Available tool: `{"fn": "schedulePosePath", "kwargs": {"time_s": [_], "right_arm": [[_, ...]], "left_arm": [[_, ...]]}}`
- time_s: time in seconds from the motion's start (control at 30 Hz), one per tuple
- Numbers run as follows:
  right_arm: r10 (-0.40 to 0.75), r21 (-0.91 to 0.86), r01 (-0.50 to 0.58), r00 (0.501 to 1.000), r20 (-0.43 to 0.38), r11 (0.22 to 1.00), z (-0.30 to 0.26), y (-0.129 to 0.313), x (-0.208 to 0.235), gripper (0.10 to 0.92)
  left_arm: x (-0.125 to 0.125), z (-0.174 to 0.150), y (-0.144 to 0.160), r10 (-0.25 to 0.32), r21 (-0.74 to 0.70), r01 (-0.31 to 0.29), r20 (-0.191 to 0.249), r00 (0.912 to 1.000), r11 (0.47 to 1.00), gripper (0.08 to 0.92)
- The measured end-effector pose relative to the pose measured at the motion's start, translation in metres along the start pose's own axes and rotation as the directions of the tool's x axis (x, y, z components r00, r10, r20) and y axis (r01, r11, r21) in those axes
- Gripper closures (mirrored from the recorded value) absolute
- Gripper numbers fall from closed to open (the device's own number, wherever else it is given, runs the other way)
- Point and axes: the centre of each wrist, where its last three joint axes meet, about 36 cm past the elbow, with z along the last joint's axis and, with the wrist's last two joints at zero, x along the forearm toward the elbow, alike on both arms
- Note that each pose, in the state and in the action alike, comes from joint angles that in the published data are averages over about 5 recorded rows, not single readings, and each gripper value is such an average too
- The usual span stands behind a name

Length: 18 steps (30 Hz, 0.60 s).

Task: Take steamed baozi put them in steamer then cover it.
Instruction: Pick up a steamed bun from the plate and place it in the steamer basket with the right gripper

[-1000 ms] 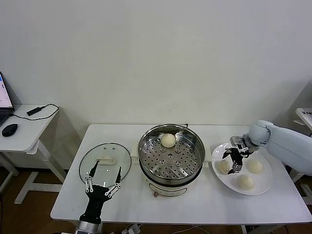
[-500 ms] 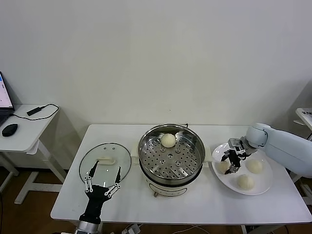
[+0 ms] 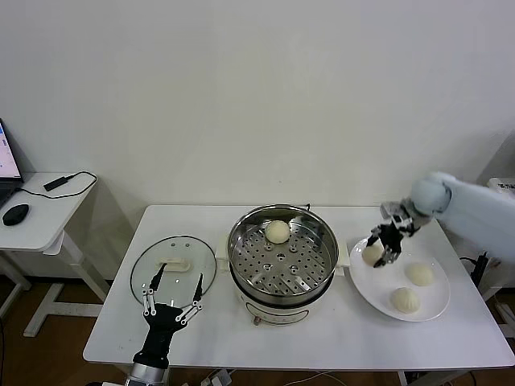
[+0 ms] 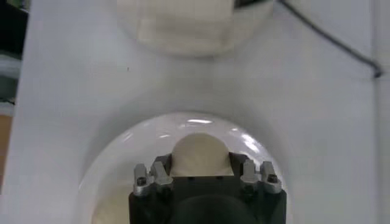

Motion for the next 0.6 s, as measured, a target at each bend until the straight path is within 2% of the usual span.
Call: {"fn": "schedulePosePath", "kwargs": {"time_s": [0.17, 0.3, 0.6], "right_arm": [[-0.008, 0.087, 0.007, 1.0, 0.013, 0.996, -0.063, -0.016, 0.041, 0.368], [-0.029, 0.149, 0.025, 0.999, 0.025, 0.989, -0.116, -0.022, 0.056, 0.369], [-0.075, 0.226, 0.069, 0.997, 0.021, 0.972, -0.211, -0.026, 0.04, 0.369]], "left_arm": [[-0.001, -0.002, 0.002, 0.0, 0.0, 0.0, 0.007, 1.0, 1.0, 0.177], [-0.002, -0.003, 0.002, -0.001, 0.001, 0.001, 0.011, 0.9999, 1.0, 0.177], [-0.006, -0.004, 0.0, -0.002, 0.007, 0.002, 0.019, 0.9998, 1.0, 0.177]]}}
